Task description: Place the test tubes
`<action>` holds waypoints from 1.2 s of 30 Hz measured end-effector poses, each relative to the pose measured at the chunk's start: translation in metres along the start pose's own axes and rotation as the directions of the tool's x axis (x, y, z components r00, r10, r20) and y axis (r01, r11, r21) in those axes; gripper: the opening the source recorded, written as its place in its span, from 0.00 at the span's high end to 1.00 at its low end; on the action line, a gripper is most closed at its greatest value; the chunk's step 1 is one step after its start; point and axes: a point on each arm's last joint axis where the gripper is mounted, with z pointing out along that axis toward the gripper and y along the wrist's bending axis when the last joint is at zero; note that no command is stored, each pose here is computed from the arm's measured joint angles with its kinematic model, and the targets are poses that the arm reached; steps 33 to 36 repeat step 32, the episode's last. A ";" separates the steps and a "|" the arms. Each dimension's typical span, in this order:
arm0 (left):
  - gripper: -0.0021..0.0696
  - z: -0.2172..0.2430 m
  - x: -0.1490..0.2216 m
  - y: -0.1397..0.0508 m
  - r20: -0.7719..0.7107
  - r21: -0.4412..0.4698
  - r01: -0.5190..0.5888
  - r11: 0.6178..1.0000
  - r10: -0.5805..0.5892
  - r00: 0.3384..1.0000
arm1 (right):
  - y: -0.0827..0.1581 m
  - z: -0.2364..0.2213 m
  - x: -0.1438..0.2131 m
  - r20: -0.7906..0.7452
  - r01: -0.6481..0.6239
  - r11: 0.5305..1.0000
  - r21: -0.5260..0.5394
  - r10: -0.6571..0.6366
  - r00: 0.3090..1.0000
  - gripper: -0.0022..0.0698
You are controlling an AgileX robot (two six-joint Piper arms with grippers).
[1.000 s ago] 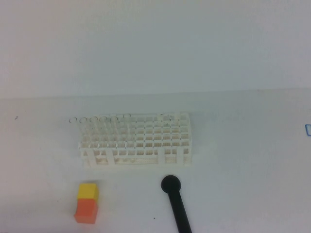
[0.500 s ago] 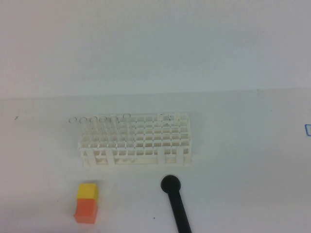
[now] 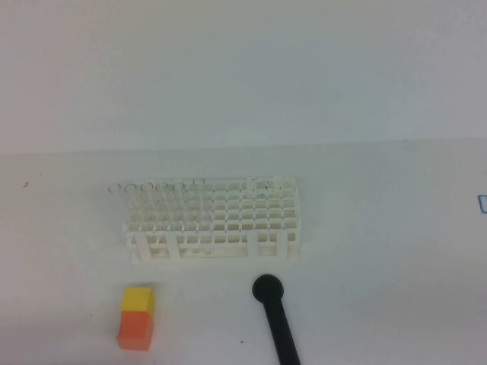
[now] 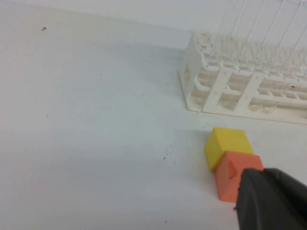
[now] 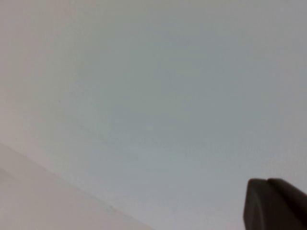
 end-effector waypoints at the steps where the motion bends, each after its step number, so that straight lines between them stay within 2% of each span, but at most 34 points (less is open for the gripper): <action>1: 0.97 0.000 0.000 0.000 0.000 0.000 0.000 1.000 0.000 1.000 | 0.002 -0.002 0.004 0.005 -0.066 0.998 0.005 0.066 0.998 0.97; 3: 0.97 0.000 0.000 0.000 0.000 0.000 0.000 1.000 0.000 1.000 | 0.009 -0.003 0.013 -0.009 -0.205 0.979 -0.002 0.205 0.979 0.97; 5: 0.97 0.000 0.000 0.000 0.000 0.000 0.000 1.000 0.000 1.000 | 0.017 -0.003 0.025 -0.054 -0.345 0.939 -0.016 0.344 0.938 0.97; 8: 0.97 0.000 0.000 0.000 -0.001 0.000 0.000 1.000 0.000 1.000 | 0.027 -0.004 0.038 -0.164 -0.470 0.882 -0.029 0.459 0.873 0.97; 10: 0.97 0.000 0.000 0.000 -0.001 0.000 0.000 1.000 0.000 1.000 | 0.032 -0.006 0.044 -0.237 -0.510 0.860 -0.029 0.490 0.839 0.97; 14: 0.97 0.000 0.000 0.000 -0.001 0.000 0.000 1.000 0.000 1.000 | 0.038 -0.009 0.053 -0.352 -0.536 0.844 -0.025 0.494 0.795 0.97; 19: 0.97 0.000 0.000 0.000 -0.001 0.000 0.000 1.000 0.000 1.000 | 0.041 -0.013 0.062 -0.453 -0.576 0.816 0.047 0.531 0.716 0.97; 36: 0.97 0.000 0.000 0.000 -0.001 0.000 0.000 1.000 0.000 1.000 | 0.038 -0.014 0.063 -0.467 -0.549 0.833 0.076 0.516 0.718 0.97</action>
